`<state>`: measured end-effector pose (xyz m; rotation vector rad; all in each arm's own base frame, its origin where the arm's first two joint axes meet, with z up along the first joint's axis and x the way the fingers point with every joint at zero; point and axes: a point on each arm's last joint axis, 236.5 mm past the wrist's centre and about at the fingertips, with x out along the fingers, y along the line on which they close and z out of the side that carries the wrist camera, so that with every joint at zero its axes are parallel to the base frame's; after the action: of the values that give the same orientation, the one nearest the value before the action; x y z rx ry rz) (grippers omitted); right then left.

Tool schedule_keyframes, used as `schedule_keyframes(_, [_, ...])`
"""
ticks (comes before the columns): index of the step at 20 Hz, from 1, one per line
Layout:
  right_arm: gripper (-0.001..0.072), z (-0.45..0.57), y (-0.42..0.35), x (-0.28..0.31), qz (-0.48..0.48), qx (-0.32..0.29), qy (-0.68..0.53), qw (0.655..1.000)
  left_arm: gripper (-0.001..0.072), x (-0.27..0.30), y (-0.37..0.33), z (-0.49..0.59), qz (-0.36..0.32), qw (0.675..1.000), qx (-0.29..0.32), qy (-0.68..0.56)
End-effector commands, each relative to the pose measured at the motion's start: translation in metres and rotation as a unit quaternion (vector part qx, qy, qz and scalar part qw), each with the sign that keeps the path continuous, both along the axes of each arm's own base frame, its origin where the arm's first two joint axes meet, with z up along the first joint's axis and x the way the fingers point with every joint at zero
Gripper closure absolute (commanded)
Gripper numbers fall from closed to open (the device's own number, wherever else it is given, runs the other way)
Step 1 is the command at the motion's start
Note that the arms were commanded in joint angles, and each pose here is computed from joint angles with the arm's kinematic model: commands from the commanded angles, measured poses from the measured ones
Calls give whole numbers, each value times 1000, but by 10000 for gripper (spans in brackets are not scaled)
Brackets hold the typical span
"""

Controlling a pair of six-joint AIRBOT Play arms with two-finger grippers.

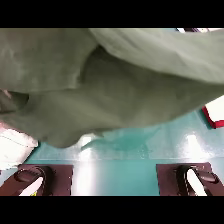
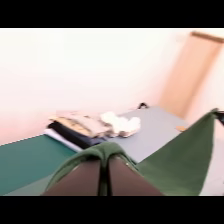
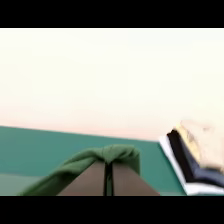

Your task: Fold the shirts.

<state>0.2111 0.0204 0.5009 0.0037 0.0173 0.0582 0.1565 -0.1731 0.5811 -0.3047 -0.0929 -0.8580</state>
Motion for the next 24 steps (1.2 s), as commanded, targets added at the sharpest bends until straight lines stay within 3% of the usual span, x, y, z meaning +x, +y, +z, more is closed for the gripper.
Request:
schedule_keyframes(1, [695, -16, 3, 1, 9, 0, 70, 998, 681, -15, -11, -5, -36, 999, 15, 2])
schedule_keyframes(5, [695, -89, -9, 47, 13, 52, 252, 966, 681, 57, 14, -99, 71, 981, 135, 121])
schedule_keyframes(10, [696, -232, -29, 119, 15, 113, 479, 871, 681, 153, 62, -271, 188, 898, 263, 298])
schedule_keyframes(15, [696, -353, -43, 179, 10, 157, 573, 804, 681, 231, 67, -386, 210, 854, 328, 344])
schedule_keyframes(19, [696, -413, -55, 219, -2, 166, 564, 809, 681, 289, 70, -429, 237, 841, 356, 331])
schedule_keyframes(24, [696, -436, -61, 260, -15, 165, 516, 841, 680, 333, 74, -461, 256, 841, 359, 314])
